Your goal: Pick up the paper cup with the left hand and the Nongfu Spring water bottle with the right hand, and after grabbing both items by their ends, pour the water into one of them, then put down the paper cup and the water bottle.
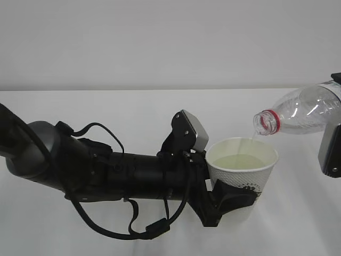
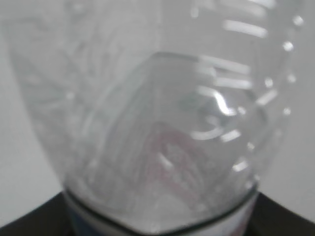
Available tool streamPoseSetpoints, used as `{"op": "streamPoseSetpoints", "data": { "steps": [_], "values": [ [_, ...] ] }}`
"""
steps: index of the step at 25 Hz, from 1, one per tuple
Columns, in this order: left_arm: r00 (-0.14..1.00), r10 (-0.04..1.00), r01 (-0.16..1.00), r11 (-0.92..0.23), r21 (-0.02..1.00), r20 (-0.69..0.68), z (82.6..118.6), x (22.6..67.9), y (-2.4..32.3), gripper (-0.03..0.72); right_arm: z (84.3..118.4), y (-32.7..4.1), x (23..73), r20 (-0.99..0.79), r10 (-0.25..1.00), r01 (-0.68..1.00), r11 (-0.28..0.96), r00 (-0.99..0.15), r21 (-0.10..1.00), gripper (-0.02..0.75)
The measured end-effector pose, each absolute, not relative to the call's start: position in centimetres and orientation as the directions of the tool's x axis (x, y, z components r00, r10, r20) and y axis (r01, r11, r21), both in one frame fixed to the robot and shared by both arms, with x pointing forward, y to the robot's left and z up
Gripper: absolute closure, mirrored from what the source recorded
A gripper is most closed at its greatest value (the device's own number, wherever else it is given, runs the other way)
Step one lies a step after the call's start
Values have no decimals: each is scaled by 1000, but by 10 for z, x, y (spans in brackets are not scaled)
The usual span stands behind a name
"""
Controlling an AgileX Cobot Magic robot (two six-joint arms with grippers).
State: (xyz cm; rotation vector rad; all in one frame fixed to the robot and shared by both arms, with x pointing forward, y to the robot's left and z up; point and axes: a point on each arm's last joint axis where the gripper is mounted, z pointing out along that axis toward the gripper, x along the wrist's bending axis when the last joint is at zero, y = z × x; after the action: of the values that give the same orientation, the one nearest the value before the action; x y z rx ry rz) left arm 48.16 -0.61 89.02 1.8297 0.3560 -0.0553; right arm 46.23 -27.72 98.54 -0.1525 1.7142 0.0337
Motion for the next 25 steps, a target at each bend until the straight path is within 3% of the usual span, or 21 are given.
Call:
{"op": "streamPoseSetpoints", "data": {
  "steps": [10, 18, 25],
  "values": [
    [949, 223, 277, -236, 932, -225, 891, 482, -6, 199, 985, -277, 462, -984, 85, -96, 990, -159, 101, 335],
    [946, 231, 282, -231, 931, -229, 891, 483, -6, 199, 985, -277, 462, -935, 307, -56, 945, -178, 321, 335],
    [946, 231, 282, -231, 931, -229, 891, 483, -6, 199, 985, -277, 462, -896, 404, -37, 908, -183, 417, 335]
  ]
}}
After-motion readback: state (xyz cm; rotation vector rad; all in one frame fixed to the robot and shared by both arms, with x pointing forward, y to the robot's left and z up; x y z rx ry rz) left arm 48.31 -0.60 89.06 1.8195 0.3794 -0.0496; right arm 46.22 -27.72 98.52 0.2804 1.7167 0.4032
